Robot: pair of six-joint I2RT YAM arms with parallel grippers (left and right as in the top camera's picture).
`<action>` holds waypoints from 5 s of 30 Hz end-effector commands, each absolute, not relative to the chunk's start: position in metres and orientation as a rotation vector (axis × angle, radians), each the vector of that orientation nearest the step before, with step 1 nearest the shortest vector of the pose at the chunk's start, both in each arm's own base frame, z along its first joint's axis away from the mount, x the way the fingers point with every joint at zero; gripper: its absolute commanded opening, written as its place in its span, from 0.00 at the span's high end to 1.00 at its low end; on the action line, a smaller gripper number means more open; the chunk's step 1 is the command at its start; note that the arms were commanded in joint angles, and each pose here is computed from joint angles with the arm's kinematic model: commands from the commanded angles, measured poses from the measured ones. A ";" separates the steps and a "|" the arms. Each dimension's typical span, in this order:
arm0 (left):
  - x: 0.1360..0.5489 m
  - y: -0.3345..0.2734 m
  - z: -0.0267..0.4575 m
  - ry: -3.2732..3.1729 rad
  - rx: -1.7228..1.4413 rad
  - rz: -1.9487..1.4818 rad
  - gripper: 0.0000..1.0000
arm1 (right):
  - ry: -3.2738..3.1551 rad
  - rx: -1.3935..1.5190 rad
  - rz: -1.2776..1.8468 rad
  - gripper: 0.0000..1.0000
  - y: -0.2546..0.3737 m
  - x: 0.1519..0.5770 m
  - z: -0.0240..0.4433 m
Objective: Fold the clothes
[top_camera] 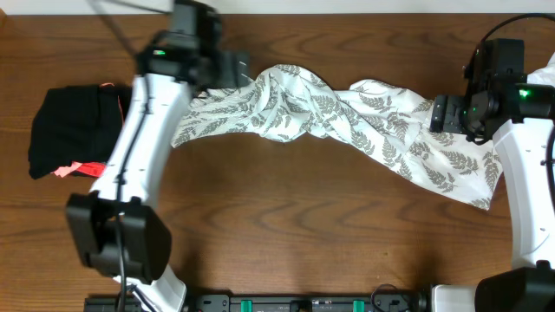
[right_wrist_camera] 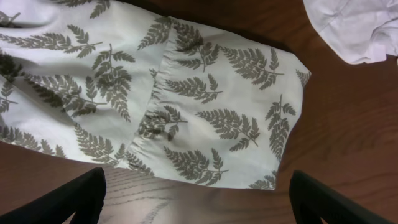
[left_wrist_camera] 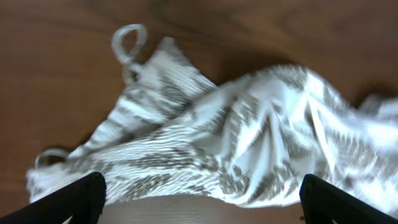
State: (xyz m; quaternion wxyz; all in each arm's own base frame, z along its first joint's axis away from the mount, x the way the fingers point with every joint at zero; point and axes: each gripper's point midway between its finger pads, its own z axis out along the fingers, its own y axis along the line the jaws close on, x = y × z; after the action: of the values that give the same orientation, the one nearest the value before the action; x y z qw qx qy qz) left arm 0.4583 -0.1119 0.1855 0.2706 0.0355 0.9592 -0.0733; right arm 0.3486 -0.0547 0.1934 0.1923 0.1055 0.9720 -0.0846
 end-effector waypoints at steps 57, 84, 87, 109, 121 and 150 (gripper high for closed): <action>0.460 -0.102 0.093 2.653 0.600 0.331 0.94 | 2.689 0.313 -0.215 0.12 -0.055 0.351 0.203; 0.413 -0.084 0.236 2.456 0.415 0.266 0.94 | 3.030 0.698 0.245 0.11 -0.009 0.256 0.044; 0.413 -0.084 0.236 2.456 0.415 0.266 0.94 | 3.016 0.699 0.245 0.11 -0.008 0.255 0.031; 0.411 -0.083 0.235 2.464 0.418 0.268 0.94 | 2.756 0.851 -0.009 0.10 -0.046 0.278 -0.001; 0.410 -0.083 0.234 2.470 0.420 0.269 0.94 | 2.602 1.431 -0.119 0.01 -0.057 0.243 -0.009; 0.407 -0.082 0.232 2.485 0.425 0.273 0.94 | 2.288 1.299 0.149 0.99 -0.057 0.287 -0.029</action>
State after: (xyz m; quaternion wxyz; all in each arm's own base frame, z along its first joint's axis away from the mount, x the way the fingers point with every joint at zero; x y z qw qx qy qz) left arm 0.4065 -0.0859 0.2320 0.2993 0.1663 0.9345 0.0969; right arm 0.3042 -0.0781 -0.0040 0.3066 0.5217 0.7953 0.0366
